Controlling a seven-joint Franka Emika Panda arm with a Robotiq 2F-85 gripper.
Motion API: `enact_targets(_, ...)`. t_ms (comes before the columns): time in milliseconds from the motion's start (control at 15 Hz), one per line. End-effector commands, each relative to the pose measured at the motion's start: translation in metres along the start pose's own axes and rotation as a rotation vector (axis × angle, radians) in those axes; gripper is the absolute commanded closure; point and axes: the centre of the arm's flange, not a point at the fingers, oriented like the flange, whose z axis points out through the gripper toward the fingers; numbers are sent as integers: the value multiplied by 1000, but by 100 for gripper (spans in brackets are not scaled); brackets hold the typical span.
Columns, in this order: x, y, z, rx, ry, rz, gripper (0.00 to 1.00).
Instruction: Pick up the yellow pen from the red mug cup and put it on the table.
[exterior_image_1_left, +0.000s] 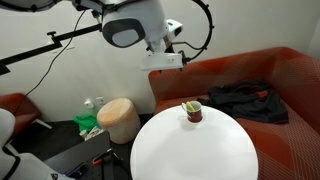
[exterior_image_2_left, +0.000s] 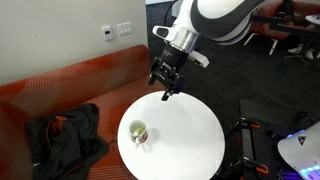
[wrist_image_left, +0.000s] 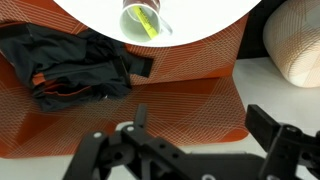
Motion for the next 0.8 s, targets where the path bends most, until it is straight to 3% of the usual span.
enact_targets(0,-1,13,4,74,27,-92,0)
enact_targets(467,-14,35,9,175,31,-359,0)
enact_targets(733,-18,45,30,265,84,-529,0)
